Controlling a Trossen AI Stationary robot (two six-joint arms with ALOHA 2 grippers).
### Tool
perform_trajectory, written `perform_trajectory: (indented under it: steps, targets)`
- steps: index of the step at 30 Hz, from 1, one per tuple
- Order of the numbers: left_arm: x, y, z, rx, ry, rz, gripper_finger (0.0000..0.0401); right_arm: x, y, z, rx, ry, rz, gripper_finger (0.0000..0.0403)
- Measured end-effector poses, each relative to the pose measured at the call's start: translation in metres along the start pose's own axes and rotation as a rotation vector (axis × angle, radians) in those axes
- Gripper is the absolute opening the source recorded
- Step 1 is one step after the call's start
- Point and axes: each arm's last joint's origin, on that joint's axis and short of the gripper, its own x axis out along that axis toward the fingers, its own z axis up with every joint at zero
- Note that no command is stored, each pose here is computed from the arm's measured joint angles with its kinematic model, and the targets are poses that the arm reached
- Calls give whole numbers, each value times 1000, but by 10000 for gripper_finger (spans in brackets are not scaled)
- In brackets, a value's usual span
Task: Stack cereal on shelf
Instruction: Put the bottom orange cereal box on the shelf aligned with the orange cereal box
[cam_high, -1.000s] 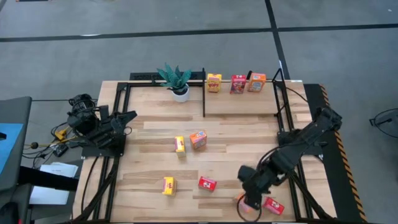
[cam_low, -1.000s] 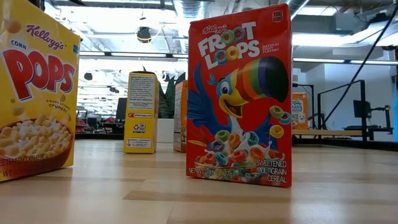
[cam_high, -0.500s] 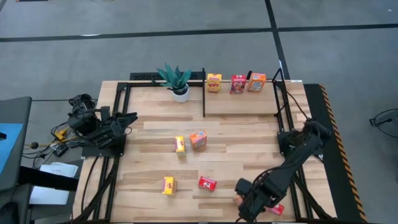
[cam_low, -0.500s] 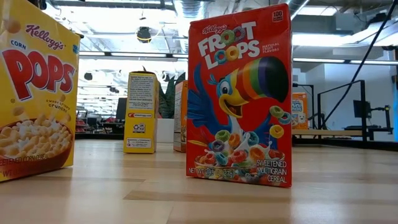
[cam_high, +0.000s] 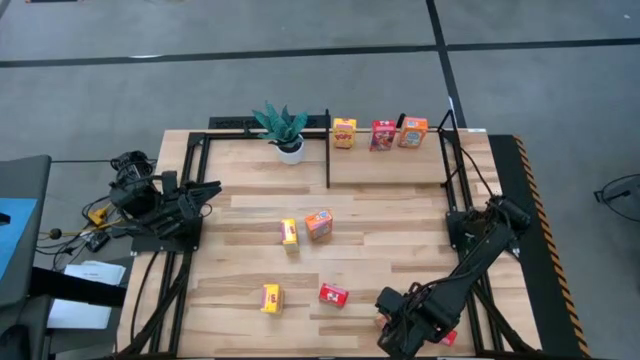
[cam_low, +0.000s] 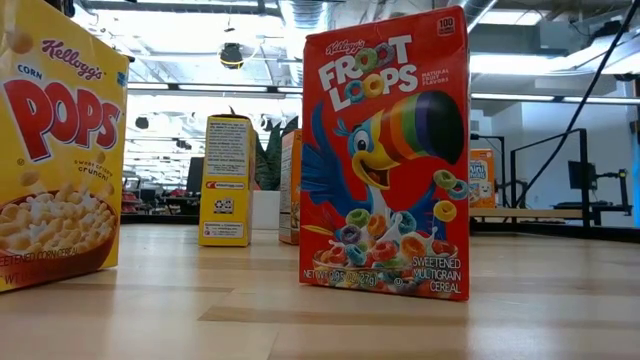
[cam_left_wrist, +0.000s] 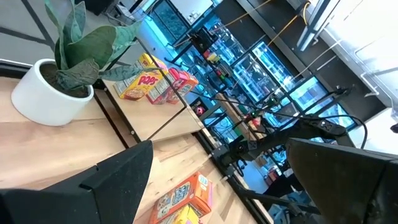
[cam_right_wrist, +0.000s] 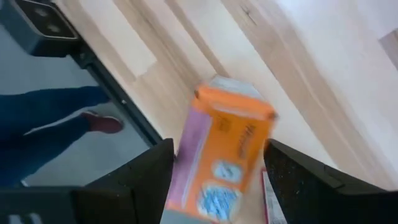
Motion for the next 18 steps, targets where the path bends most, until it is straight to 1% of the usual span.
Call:
perform_trajectory:
  steps: [5, 8, 15, 18]
  targets:
    - [0, 0, 0, -4, 0, -1, 359, 5, 3, 2, -10, -5, 7, 276]
    - [0, 0, 0, -2, 1, 0, 359, 5, 2, 4, -3, -9, 0, 276]
    - [0, 0, 0, 0, 1, 0, 359, 18, 4, 6, -3, 1, -35, 276]
    - [0, 0, 0, 0, 1, 0, 359, 16, 4, 6, -7, 3, -27, 275]
